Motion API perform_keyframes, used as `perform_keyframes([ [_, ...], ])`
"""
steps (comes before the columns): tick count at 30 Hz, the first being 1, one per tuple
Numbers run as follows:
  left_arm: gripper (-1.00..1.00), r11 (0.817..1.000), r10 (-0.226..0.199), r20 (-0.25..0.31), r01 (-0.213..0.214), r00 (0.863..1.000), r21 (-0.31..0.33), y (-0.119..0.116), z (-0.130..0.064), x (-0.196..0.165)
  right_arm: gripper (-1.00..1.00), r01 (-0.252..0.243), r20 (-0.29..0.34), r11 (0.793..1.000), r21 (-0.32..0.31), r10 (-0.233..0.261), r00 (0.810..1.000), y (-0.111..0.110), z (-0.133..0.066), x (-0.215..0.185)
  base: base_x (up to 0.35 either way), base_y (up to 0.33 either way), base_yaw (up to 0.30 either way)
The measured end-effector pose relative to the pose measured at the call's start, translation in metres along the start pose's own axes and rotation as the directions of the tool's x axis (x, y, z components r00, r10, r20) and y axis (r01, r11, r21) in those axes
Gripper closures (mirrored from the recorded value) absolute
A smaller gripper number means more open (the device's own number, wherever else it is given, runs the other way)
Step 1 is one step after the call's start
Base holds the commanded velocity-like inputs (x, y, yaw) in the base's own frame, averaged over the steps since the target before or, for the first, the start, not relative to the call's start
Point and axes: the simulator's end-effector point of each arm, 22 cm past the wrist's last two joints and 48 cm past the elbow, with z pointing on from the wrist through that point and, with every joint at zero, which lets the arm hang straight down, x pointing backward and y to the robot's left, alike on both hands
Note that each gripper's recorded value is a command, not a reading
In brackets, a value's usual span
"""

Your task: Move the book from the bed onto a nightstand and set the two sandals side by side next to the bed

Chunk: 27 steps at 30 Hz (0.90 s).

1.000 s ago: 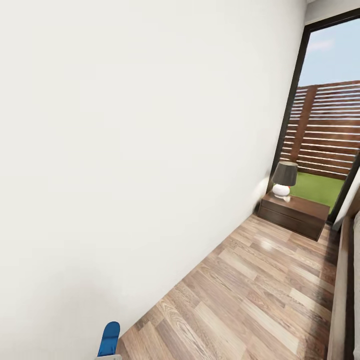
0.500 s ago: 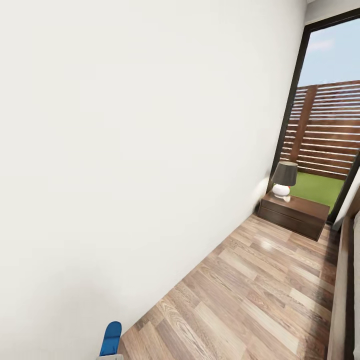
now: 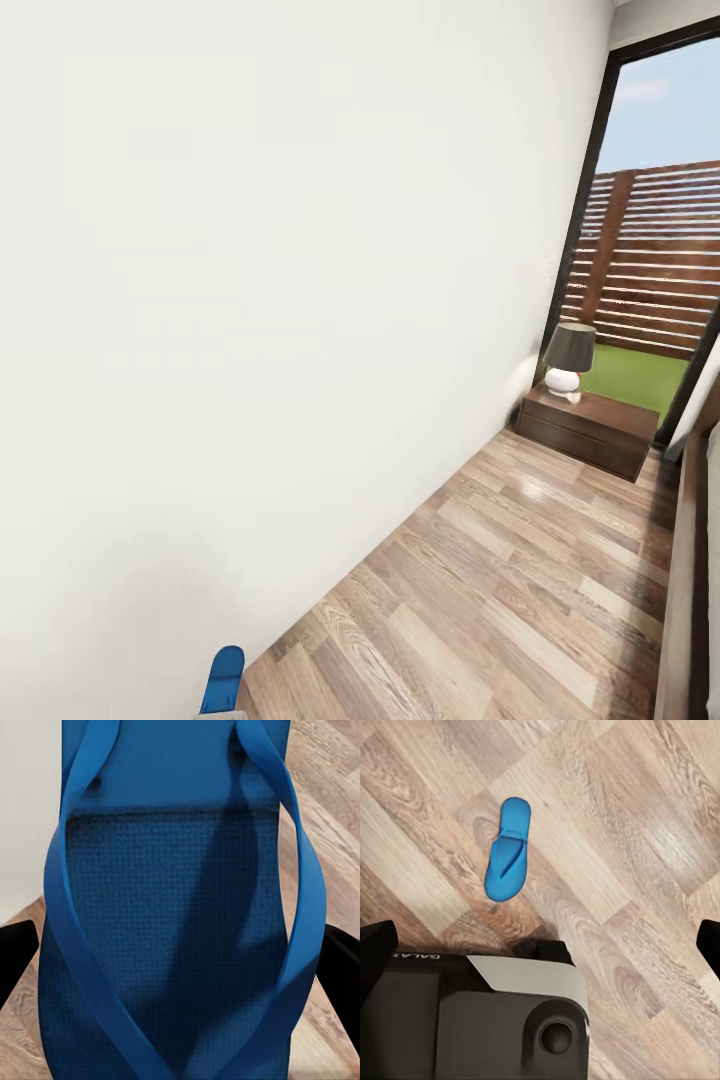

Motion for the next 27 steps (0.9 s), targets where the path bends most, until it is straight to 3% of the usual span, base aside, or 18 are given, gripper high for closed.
perform_keyframes([
  [15, 1.0, 1.0, 0.006, -0.001, -0.006, 1.0, 0.004, -0.004, 0.004, 0.003, -1.0, 0.005, 0.007, 1.0, 0.001, -0.005, 1.0, 0.0, 0.005, 0.0, 0.0, 0.0, 0.0],
  [27, 1.0, 1.0, 0.025, 0.002, -0.025, 1.0, 0.011, -0.006, 0.004, 0.002, -1.0, -0.004, 0.056, 1.0, 0.0, 0.004, 0.998, 0.001, 0.005, -0.01, 0.0, 0.0, 0.0],
])
